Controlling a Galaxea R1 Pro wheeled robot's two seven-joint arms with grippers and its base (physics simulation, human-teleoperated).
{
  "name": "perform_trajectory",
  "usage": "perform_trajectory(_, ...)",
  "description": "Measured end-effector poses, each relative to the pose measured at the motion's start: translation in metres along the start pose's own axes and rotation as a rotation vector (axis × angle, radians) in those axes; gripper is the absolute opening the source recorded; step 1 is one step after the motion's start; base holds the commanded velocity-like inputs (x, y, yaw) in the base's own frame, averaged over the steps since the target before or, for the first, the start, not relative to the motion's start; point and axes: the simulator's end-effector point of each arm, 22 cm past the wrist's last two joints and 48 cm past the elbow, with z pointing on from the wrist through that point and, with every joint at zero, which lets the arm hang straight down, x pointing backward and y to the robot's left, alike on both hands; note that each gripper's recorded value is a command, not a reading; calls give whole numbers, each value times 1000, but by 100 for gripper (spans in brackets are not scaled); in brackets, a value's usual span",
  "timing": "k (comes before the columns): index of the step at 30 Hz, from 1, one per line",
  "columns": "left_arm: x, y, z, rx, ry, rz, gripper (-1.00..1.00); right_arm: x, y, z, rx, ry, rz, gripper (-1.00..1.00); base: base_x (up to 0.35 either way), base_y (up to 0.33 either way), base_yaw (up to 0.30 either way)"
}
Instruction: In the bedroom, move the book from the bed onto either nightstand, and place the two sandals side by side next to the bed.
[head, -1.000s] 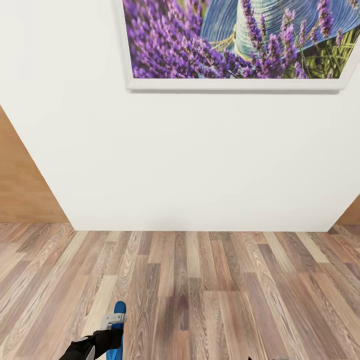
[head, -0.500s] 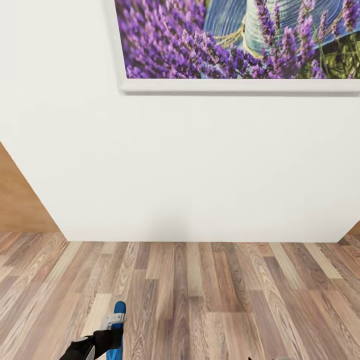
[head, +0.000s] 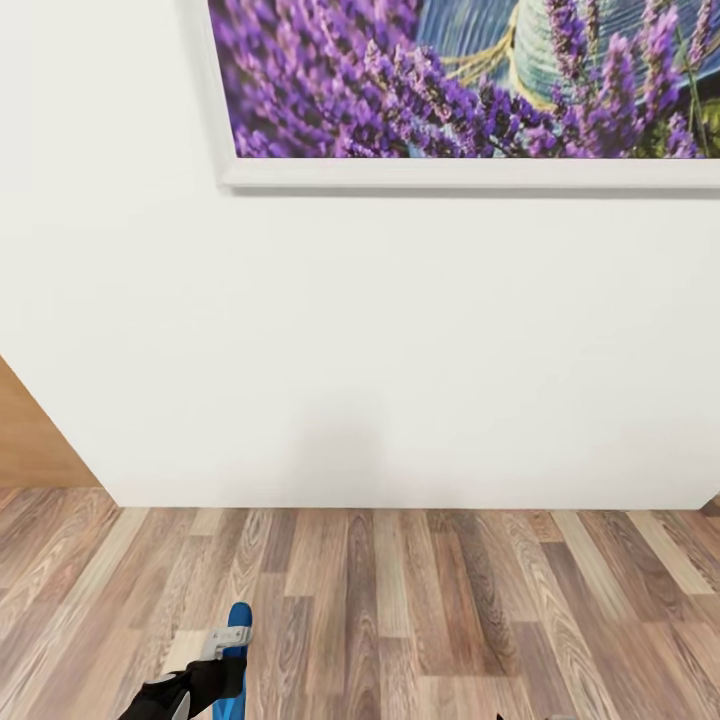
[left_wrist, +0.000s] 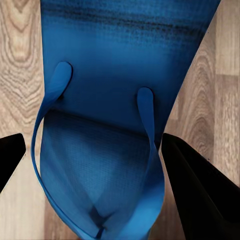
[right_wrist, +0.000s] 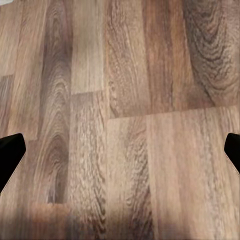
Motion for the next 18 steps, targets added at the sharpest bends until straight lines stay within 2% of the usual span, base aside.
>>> perform_trajectory(9,0,0,0,0,0,0,-100,0,0,0,0,0,0,100,301,0,8)
perform_trajectory(18,1,0,1,0,2,-1,-100,1,0,0,1,2,1,100,26,0,239)
